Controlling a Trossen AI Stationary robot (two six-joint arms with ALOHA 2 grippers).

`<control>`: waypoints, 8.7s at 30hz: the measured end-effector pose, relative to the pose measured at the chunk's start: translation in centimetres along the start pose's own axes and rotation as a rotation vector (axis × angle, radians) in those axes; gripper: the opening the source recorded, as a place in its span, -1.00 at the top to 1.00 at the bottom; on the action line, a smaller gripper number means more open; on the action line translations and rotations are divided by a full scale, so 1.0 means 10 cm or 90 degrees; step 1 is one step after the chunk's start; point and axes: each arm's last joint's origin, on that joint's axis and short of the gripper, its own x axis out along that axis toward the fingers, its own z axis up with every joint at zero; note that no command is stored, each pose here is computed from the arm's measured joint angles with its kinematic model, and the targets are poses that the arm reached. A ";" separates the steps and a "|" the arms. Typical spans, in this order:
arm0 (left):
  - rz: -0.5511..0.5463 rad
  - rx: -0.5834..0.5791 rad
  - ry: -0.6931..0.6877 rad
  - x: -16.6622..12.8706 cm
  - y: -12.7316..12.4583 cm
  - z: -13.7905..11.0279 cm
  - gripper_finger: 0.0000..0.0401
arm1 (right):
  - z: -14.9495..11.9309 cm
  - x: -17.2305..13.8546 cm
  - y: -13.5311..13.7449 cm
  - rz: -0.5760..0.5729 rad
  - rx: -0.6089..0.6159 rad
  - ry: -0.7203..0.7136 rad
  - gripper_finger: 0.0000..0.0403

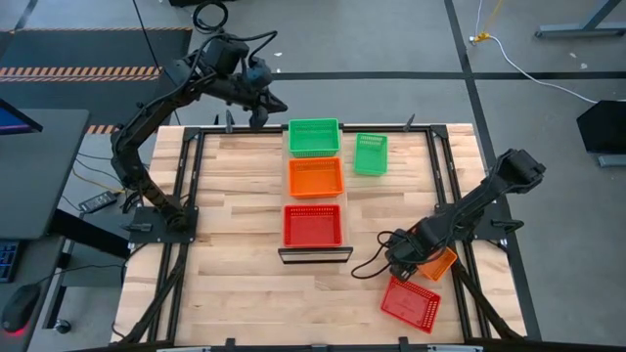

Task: Stack baskets on shelf by color
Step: Stack the orange bin on top of the orange bin on the shelf, then stack the green bin on top of the green bin on the shelf

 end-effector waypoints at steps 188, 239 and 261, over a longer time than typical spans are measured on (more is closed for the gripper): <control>0.063 -0.069 0.115 -0.02 0.01 -0.17 0.93 | 1.93 -2.44 0.01 -0.161 -0.380 -0.256 0.18; 0.051 -0.107 0.121 0.03 -0.11 -0.16 0.96 | 2.20 -1.14 -1.97 0.079 0.455 -0.337 0.18; 0.004 -0.044 0.093 0.14 -0.38 -0.07 0.91 | 2.09 -1.03 -2.02 0.041 0.403 -0.334 0.94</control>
